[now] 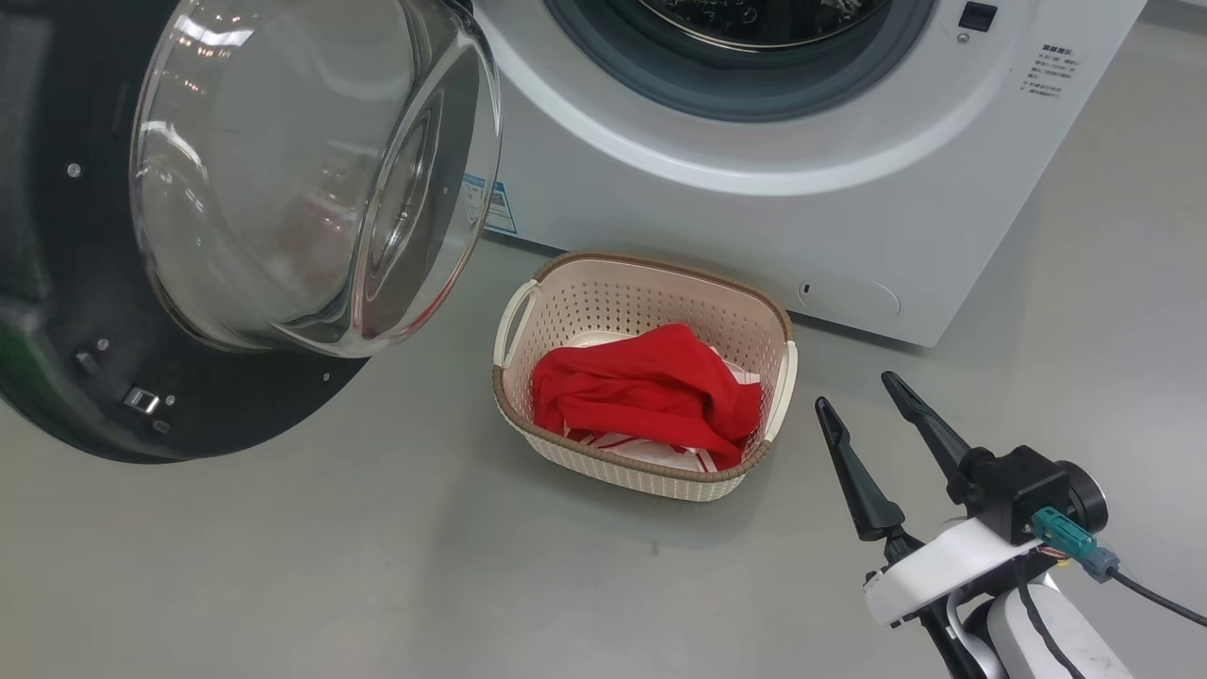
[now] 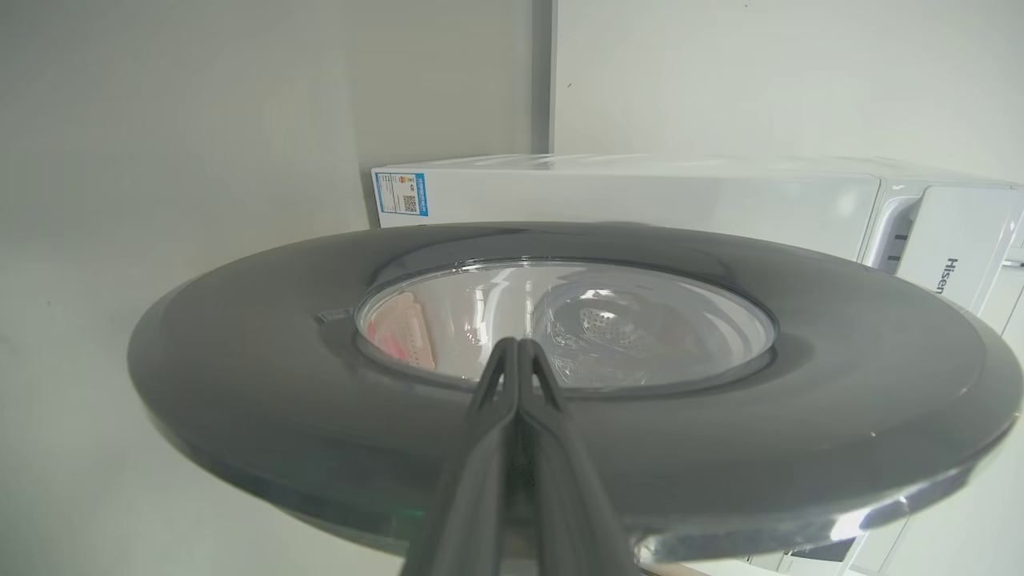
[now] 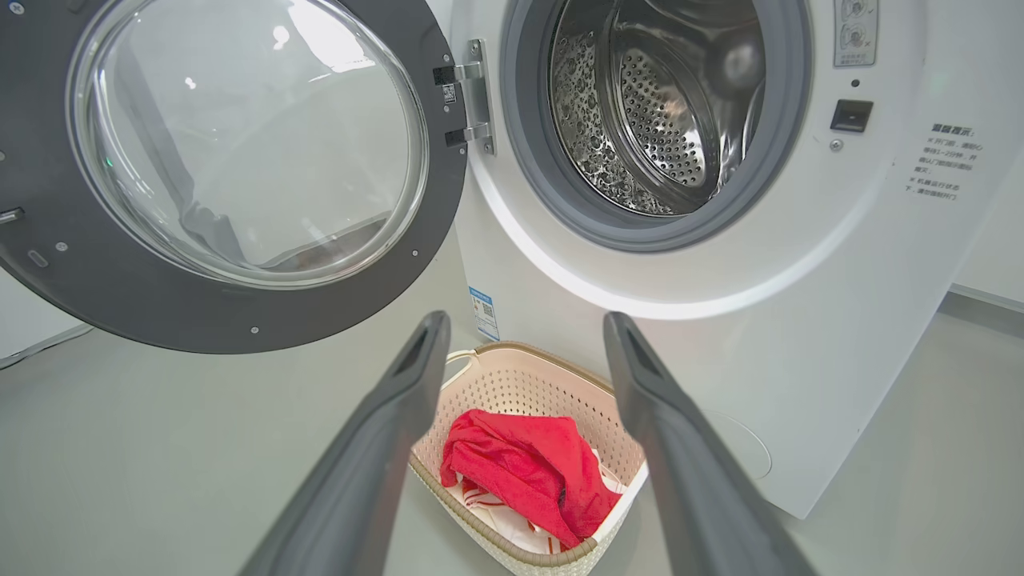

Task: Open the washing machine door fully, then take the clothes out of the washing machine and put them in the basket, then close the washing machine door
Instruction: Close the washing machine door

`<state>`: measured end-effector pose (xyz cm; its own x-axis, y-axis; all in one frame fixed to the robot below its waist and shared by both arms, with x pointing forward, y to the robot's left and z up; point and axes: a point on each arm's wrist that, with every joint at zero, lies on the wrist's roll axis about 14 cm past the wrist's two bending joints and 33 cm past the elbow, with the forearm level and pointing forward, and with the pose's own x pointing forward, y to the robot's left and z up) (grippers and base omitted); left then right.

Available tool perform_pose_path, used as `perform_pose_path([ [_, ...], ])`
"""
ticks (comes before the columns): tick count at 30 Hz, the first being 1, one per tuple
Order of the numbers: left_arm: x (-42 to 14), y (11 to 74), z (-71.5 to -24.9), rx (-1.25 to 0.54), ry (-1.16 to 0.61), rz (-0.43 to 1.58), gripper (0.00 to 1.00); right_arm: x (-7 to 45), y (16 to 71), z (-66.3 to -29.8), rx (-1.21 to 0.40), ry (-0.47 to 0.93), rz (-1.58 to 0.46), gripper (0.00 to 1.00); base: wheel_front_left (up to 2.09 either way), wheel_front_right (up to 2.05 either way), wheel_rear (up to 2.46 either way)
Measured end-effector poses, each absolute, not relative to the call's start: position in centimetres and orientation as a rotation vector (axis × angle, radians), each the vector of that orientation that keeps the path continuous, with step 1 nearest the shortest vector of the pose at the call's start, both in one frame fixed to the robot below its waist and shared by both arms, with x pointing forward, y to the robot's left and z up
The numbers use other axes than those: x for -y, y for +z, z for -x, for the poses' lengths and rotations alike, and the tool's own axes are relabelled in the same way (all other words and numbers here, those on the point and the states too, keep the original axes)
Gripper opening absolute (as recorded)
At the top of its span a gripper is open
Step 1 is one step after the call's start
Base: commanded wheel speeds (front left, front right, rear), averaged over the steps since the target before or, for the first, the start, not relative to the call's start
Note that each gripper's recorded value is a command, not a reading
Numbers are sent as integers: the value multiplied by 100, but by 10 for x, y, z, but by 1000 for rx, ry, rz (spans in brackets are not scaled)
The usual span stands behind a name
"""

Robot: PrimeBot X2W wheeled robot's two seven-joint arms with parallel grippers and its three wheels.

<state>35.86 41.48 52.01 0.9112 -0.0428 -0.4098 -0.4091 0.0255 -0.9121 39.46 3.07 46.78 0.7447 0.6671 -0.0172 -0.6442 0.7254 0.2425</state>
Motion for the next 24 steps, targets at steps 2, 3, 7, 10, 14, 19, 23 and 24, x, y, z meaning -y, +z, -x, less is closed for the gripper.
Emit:
perform_pose_path([
  [2, -408, 521, -359, -381, 252, 1528, 0, -31, 468, -394, -104, 726, -227, 100, 0, 0, 0],
  [3, -403, 521, -360, -389, 232, 1528, 0, -31, 469, -394, -102, 726, -226, 100, 0, 0, 0],
  [7, -388, 518, -360, -432, 169, 1530, 0, -32, 471, -394, -96, 728, -228, 100, 0, 0, 0],
  [10, -377, 516, -358, -464, 123, 1520, 0, -33, 472, -393, -94, 726, -230, 100, 0, 0, 0],
  [14, -367, 516, -357, -484, 73, 1522, 0, -34, 473, -392, -93, 727, -229, 100, 0, 0, 0],
  [19, -351, 517, -355, -521, -3, 1512, 0, -33, 475, -391, -88, 724, -228, 100, 0, 0, 0],
  [23, -339, 518, -353, -535, -57, 1514, 0, -33, 476, -390, -85, 725, -227, 100, 0, 0, 0],
  [24, -336, 519, -353, -537, -74, 1516, 0, -33, 476, -389, -87, 724, -227, 100, 0, 0, 0],
])
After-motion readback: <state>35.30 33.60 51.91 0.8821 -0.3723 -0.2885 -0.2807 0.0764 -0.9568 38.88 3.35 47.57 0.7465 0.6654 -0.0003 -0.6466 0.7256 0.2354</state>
